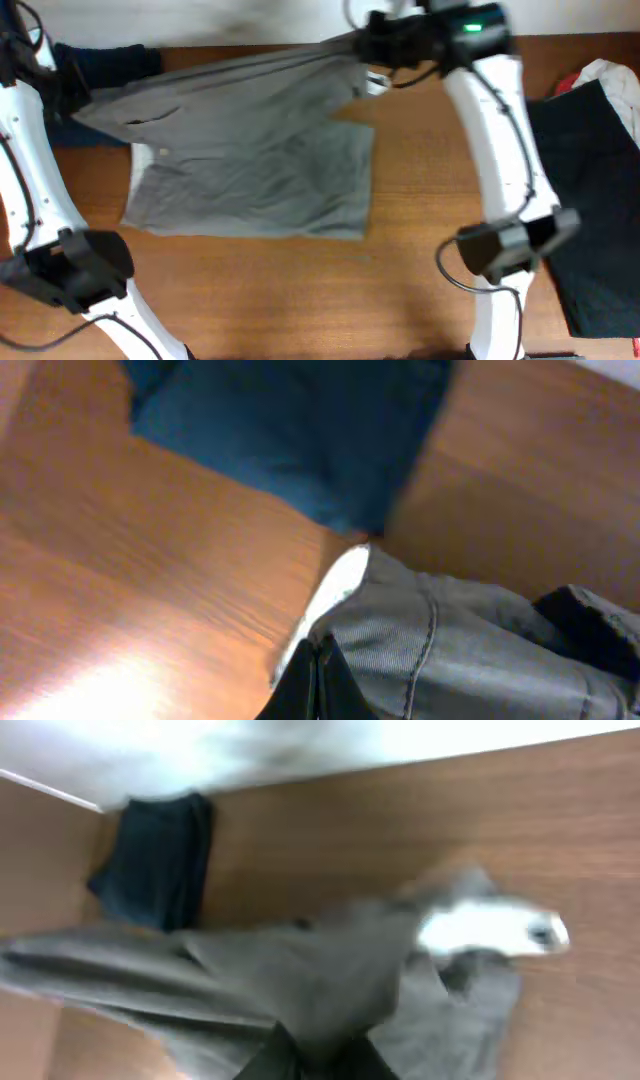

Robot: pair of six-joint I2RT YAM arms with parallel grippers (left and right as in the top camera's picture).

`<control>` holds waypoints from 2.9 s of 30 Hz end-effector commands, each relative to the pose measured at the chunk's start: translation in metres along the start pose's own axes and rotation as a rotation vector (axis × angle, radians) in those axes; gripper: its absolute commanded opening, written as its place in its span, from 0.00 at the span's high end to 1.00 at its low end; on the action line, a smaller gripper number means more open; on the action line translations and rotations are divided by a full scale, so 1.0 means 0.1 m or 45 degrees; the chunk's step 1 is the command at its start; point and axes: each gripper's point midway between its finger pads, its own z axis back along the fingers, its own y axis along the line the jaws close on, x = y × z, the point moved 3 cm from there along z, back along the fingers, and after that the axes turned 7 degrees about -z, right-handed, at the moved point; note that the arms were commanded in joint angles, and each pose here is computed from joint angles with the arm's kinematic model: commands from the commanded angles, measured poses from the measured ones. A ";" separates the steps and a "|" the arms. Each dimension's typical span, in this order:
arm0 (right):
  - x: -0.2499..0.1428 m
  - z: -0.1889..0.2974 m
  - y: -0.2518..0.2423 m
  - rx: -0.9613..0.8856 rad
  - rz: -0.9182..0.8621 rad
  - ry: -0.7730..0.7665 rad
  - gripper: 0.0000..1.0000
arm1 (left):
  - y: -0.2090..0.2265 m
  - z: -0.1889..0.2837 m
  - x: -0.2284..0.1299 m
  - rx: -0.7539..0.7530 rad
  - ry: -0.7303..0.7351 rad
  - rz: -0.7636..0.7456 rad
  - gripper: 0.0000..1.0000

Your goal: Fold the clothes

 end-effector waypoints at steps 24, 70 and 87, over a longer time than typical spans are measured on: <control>-0.27 -0.14 -0.85 -0.369 0.078 0.210 0.01 | -0.35 -1.88 -1.25 -0.436 0.399 -0.077 0.35; -0.17 -1.21 -1.05 -0.191 0.261 0.291 0.96 | -0.33 -1.43 -0.94 -0.430 0.356 -0.063 1.00; -0.78 0.55 -0.32 -0.586 0.174 0.262 0.96 | 0.06 -0.47 -0.72 -0.114 0.264 0.036 0.99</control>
